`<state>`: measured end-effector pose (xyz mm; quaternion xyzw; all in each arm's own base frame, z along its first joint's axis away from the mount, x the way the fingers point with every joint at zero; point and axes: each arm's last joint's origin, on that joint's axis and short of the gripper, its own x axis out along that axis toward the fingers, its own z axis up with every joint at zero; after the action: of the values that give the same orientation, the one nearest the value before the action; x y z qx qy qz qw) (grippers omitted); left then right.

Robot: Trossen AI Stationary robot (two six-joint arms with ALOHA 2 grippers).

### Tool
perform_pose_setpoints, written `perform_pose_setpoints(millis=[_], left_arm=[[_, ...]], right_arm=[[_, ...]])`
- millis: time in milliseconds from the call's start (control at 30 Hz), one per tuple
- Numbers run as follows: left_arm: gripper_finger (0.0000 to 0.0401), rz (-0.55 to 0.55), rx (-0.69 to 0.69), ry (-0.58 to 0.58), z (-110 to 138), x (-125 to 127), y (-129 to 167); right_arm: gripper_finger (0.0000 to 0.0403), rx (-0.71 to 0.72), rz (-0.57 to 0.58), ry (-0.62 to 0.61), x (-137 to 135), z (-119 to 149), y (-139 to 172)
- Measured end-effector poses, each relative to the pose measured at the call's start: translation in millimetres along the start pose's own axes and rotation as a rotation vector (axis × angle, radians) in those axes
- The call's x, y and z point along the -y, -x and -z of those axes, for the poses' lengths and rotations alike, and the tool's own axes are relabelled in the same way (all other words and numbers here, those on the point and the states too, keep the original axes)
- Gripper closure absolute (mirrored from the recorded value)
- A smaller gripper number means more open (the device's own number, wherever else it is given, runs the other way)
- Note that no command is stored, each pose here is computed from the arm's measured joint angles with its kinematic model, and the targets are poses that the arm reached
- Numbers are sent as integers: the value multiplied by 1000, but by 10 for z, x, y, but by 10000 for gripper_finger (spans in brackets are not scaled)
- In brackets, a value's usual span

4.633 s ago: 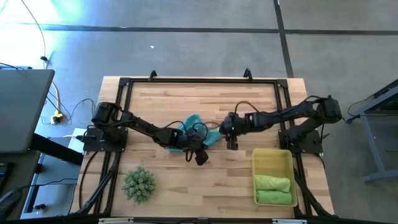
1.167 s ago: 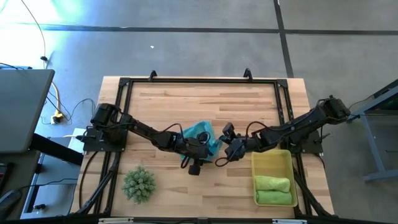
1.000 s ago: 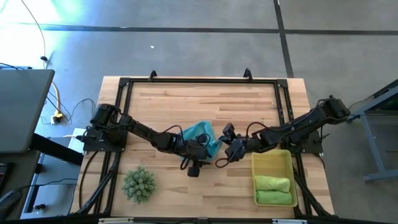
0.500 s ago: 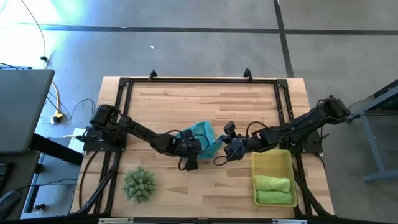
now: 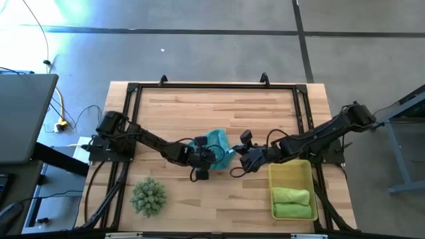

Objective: Roll microfiber towels into tight, uniform cylinder then place into a basket
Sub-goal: Fold the blue microfiber cloth

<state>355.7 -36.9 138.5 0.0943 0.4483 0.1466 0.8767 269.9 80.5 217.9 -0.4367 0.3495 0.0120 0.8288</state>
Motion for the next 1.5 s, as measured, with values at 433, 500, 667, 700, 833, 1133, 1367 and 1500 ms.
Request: perform_pose_setpoints(millis=[433, 500, 667, 700, 833, 1133, 1367, 1500], left_arm=[[365, 12, -45, -38, 33, -171, -80], [373, 24, -52, -36, 38, -184, -86], [398, 21, -60, -14, 45, -201, -92], [398, 20, -61, 1, 46, -201, -92], [400, -10, -58, 82, 48, -171, -76], [401, -139, -56, 230, -5, 60, 152], [401, -264, -138, 254, -130, 161, 458], [401, -338, -151, 244, -229, 173, 646]], right_arm=[[403, 83, 73, -139, 220, 17, 327], [403, 84, 73, -139, 222, 17, 331], [403, 75, 70, -138, 217, 26, 330], [403, 71, 68, -143, 215, 30, 329], [403, 52, 53, -212, 202, 54, 324], [403, -55, -30, -444, 110, 168, 322], [403, -60, -114, -722, 77, 172, 325], [403, -83, -144, -819, 58, 186, 328]])
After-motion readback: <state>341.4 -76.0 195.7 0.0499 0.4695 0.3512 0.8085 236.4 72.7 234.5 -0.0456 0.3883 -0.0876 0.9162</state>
